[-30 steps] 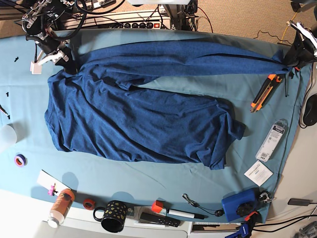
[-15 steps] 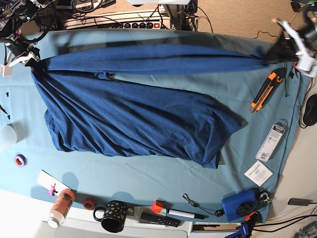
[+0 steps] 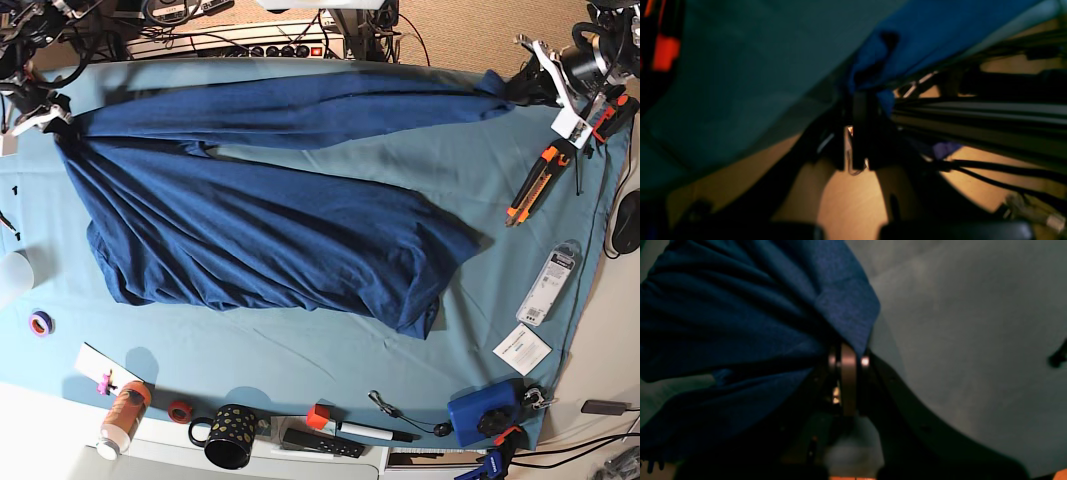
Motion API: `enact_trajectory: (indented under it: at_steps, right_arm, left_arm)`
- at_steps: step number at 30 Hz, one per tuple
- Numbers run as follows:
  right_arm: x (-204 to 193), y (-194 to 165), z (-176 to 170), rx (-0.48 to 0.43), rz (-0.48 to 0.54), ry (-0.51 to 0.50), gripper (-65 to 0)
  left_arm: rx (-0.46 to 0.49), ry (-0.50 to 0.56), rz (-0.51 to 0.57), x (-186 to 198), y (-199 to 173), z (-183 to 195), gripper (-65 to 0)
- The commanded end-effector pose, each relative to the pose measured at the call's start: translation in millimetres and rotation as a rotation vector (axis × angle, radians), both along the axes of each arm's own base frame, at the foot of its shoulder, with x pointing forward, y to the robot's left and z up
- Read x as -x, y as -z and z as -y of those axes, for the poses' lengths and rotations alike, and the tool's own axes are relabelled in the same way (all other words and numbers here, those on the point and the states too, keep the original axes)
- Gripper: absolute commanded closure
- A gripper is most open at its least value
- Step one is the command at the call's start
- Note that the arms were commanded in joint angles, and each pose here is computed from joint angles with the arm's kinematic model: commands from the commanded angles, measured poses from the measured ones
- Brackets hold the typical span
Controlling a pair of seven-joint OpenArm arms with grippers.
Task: Layout the t-shirt on the table in an organized manner, then fold the t-shirt properly
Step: 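Release the sleeve with the left gripper and lift it away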
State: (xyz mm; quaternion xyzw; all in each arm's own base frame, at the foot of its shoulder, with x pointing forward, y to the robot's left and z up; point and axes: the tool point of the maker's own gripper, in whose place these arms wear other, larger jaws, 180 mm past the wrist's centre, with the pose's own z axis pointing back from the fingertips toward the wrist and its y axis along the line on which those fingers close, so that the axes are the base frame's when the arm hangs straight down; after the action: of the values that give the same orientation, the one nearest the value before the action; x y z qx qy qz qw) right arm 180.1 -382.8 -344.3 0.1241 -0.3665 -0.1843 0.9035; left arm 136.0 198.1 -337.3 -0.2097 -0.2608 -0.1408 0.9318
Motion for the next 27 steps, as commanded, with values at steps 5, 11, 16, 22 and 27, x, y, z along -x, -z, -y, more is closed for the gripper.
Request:
enact_trajectory:
  at_steps: [5, 11, 16, 22, 27]
  right_arm:
    - [-6, -15, 8, 0.035, 0.041, -0.005, 0.0]
    - [-6, -15, 8, 0.035, 0.041, -0.005, 0.0]
    - [-5, -14, 8, 0.035, 0.038, -0.005, 0.0]
    - [-5, -14, 8, 0.035, 0.039, -0.005, 0.0]
    - [-5, -15, 7, 0.033, 0.042, -0.005, 0.0]
  left_arm:
    - [-0.104, -0.043, 0.035, -11, 0, -20, 0.0]
    - [-0.124, -0.045, 0.049, -15, -1, -23, -8.8]
    - [-0.117, -0.051, 0.068, -18, -3, -22, -17.9]
    - [-0.095, -0.068, 0.101, -26, -8, -20, -20.3]
    - [-0.006, -0.091, 0.212, -56, -30, -9, -26.5]
